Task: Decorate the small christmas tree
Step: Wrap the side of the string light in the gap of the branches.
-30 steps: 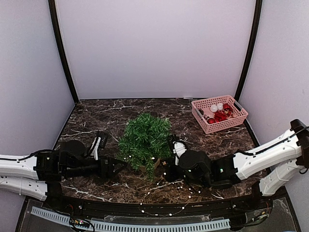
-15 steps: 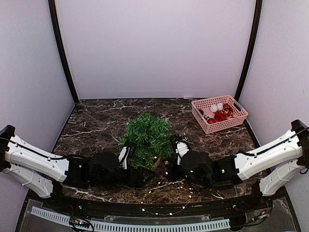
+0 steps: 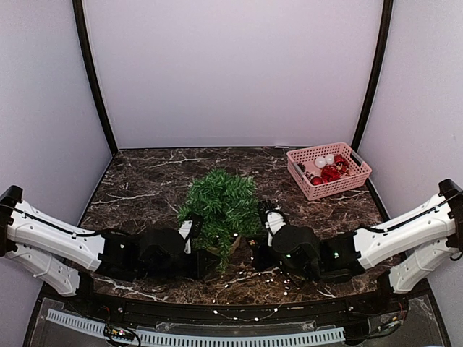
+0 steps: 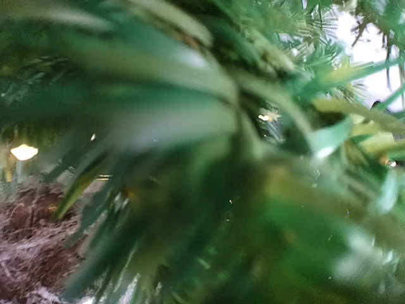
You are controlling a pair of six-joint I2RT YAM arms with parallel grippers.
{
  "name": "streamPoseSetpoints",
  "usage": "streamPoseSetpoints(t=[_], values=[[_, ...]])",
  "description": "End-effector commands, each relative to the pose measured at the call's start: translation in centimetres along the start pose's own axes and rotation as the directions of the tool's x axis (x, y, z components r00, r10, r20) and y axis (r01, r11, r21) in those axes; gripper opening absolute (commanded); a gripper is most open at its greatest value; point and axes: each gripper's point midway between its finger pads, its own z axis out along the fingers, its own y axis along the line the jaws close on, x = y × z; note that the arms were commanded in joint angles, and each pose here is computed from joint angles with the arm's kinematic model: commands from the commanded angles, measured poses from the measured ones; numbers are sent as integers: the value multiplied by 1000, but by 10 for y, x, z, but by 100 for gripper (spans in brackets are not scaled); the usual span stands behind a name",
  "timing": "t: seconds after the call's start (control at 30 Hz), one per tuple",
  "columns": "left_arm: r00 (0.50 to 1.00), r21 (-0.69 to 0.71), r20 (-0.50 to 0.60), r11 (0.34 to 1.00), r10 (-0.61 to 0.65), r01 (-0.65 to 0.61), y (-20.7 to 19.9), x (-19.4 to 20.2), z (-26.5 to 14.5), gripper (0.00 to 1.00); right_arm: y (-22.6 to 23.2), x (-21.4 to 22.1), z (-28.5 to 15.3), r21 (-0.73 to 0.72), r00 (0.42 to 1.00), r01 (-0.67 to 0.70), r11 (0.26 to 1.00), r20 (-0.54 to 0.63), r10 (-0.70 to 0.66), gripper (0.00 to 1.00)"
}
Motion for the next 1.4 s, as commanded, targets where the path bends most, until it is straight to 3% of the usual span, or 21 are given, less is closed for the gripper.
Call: streamPoseSetpoints(t=[0.0, 0.13, 0.6, 1.37], values=[[1000, -67, 27, 998, 5, -3, 20, -3, -16, 5, -4, -18, -7, 29, 999, -4, 1000, 33, 3, 0], [999, -81, 41, 996, 30, -26, 25, -7, -24, 0, -6, -20, -11, 38, 1000, 13, 999, 21, -14, 0], [994, -82, 58, 993, 90, -85, 44, -14, -45, 0, -6, -20, -12, 44, 998, 61, 997, -4, -61, 0], [956, -169, 60, 947, 286, -272, 77, -35, -53, 0, 9, 37, 21, -118, 995, 43, 992, -85, -53, 0]])
